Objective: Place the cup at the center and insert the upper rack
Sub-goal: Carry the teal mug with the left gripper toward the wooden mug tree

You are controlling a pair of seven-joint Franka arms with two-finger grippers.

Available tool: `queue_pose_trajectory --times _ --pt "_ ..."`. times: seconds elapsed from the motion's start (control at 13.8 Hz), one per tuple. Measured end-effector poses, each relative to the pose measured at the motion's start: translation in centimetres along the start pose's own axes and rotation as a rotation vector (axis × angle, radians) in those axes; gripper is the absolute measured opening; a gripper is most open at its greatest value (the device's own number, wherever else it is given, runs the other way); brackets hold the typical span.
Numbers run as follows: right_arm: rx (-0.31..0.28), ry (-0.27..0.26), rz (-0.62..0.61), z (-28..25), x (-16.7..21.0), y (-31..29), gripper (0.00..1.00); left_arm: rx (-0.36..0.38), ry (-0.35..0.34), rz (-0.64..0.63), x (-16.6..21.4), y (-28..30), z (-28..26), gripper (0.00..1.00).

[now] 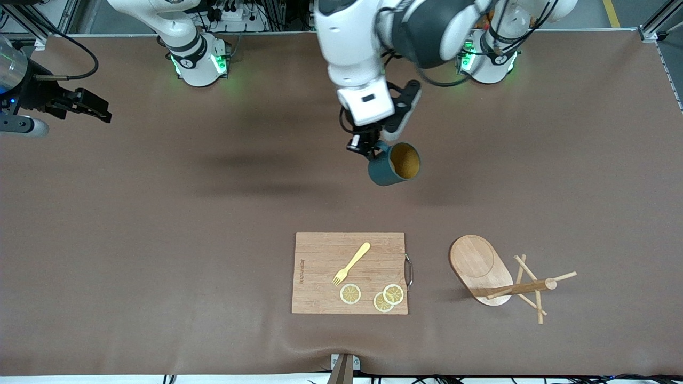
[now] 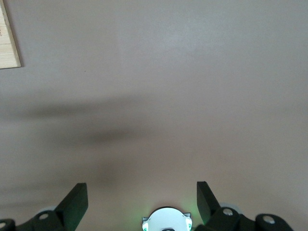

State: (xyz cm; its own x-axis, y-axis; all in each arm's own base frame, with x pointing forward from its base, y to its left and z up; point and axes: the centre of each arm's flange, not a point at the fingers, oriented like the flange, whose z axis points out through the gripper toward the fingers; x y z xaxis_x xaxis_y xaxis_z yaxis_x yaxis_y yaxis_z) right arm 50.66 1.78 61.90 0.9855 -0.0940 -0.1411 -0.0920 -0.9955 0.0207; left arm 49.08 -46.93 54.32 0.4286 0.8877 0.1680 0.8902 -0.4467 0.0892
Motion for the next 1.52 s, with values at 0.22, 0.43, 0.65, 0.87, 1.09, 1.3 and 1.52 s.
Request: queue_pose_trajectory --times 0.22,0.43,0.65,0.87,1.09,1.3,1.52 --pt "-0.002 0.001 0.002 0.0 -0.1 -0.7 1.00 0.003 -0.113 -0.031 4.6 0.3 -2.1 0.21" --pt "-0.003 0.002 -0.002 0.0 -0.1 -1.0 1.00 -0.015 -0.255 -0.058 10.7 0.4 -4.4 0.21" --pt "-0.003 0.002 -0.004 0.0 -0.1 -1.2 1.00 -0.050 -0.300 -0.058 14.7 -0.1 -6.3 0.21" --pt "-0.003 0.002 -0.004 0.0 -0.1 -1.2 1.00 -0.056 -0.373 -0.064 17.3 -0.1 -6.4 0.21" --pt "-0.003 0.002 -0.004 0.0 -0.1 -1.3 1.00 -0.069 -0.486 -0.104 22.1 0.0 -5.8 0.21" --pt "-0.003 0.002 -0.005 0.0 -0.1 -1.3 1.00 -0.102 -0.606 -0.168 27.8 -0.2 -5.3 0.21" --pt "-0.002 0.008 -0.005 0.0 -0.1 -1.3 1.00 -0.160 -0.739 -0.240 34.0 -1.0 -4.8 0.21"
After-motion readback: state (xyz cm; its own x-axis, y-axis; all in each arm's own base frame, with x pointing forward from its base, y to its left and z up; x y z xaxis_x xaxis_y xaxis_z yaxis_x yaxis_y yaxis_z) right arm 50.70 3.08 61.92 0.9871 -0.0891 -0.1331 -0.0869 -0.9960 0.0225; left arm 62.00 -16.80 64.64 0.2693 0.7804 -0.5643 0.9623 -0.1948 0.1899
